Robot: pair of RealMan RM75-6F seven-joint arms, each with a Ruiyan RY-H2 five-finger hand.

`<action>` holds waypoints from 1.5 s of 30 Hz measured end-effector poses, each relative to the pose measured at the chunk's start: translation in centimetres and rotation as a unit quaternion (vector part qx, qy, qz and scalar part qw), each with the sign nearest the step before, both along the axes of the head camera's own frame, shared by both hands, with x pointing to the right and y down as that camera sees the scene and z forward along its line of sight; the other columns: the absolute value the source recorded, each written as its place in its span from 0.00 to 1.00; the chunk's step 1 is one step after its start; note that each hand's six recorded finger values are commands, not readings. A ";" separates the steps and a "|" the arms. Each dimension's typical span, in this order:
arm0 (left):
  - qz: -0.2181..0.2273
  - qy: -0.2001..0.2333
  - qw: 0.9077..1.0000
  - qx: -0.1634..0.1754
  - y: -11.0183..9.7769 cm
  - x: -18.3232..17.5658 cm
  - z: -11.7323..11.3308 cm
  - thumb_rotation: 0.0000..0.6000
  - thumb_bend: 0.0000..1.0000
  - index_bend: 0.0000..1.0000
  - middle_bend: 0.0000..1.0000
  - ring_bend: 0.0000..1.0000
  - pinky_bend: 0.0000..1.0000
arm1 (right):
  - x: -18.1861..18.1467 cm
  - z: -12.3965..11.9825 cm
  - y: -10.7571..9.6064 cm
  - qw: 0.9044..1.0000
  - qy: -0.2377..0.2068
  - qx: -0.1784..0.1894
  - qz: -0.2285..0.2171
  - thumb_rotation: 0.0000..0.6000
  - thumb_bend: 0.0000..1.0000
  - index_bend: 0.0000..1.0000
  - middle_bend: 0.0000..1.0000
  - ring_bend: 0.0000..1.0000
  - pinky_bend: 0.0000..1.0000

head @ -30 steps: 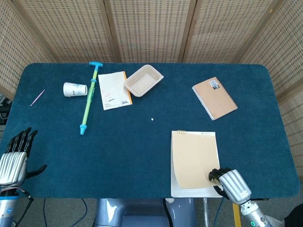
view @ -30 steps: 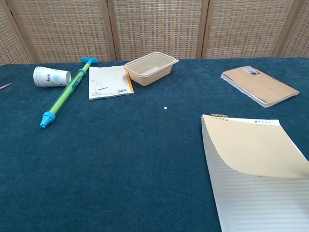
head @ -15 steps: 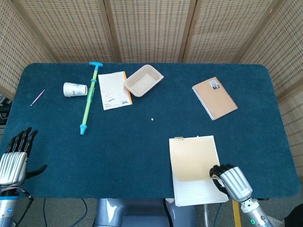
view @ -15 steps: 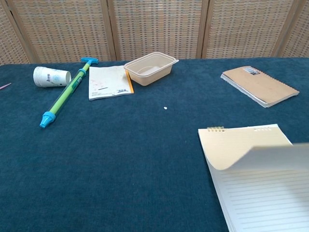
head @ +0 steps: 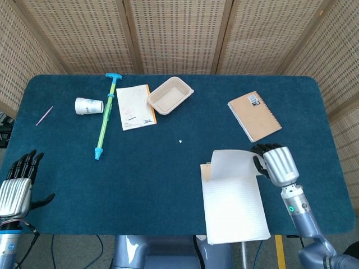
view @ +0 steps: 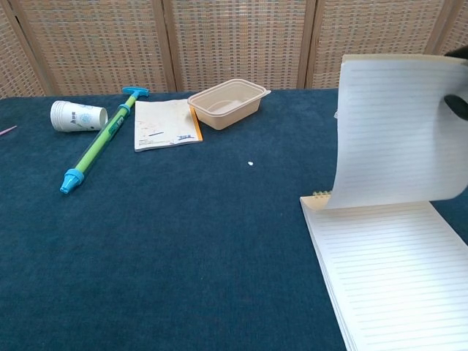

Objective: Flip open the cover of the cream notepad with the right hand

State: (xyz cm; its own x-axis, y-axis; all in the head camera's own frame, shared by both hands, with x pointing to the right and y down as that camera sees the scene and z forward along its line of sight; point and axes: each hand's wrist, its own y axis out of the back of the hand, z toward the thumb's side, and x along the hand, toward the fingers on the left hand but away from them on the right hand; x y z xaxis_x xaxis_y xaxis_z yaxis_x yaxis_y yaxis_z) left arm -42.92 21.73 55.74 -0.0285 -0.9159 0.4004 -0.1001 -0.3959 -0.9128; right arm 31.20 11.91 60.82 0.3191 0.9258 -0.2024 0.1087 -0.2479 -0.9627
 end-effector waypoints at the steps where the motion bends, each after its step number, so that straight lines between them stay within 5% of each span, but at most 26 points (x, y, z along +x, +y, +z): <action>1: 0.000 -0.001 1.000 -0.001 0.0 0.0 0.1 1.00 0.12 0.02 0.00 0.00 0.08 | -0.1 0.1 -0.9 1.000 0.003 0.002 0.003 1.00 0.70 0.73 0.62 0.62 0.68; 14: -0.001 -0.005 1.000 -0.010 -0.8 -0.3 1.4 1.00 0.12 0.02 0.00 0.00 0.08 | -0.8 3.1 -10.9 0.997 0.055 -0.005 0.045 1.00 0.68 0.73 0.61 0.61 0.68; 16: -0.003 -0.005 1.000 -0.011 -0.8 -0.4 1.5 1.00 0.12 0.02 0.00 0.00 0.08 | -1.0 3.8 -11.6 0.997 0.064 -0.011 0.049 1.00 0.66 0.69 0.57 0.57 0.66; 18: -0.004 -0.007 1.000 -0.014 -0.9 -0.5 1.8 1.00 0.12 0.02 0.00 0.00 0.08 | -1.1 4.7 -12.2 0.996 0.073 -0.020 0.053 1.00 0.54 0.53 0.42 0.40 0.51; 21: -0.004 -0.009 1.000 -0.019 -1.0 -0.5 2.1 1.00 0.12 0.02 0.00 0.00 0.08 | -1.1 6.3 -12.6 0.993 0.088 -0.048 0.057 1.00 0.30 0.15 0.10 0.09 0.23; 24: -0.005 -0.010 1.000 -0.020 -1.0 -0.5 2.2 1.00 0.12 0.02 0.00 0.00 0.08 | -1.1 7.7 -12.6 0.990 0.095 -0.079 0.067 1.00 0.15 0.00 0.00 0.00 0.08; 30: -0.004 -0.011 1.000 -0.018 -0.9 -0.3 2.0 1.00 0.12 0.01 0.00 0.00 0.08 | -1.3 7.4 -13.1 0.991 0.080 -0.068 0.084 1.00 0.01 0.00 0.00 0.00 0.06; 38: -0.003 -0.008 1.000 -0.015 -0.8 -0.3 1.8 1.00 0.12 0.01 0.00 0.00 0.08 | -1.6 5.2 -13.7 0.993 0.061 -0.042 0.089 1.00 0.00 0.00 0.00 0.00 0.06; 45: -0.010 -0.006 1.000 -0.016 -0.7 -0.8 1.6 1.00 0.12 0.01 0.00 0.00 0.08 | -0.3 4.6 -10.6 0.992 0.050 -0.063 0.093 1.00 0.00 0.00 0.00 0.00 0.04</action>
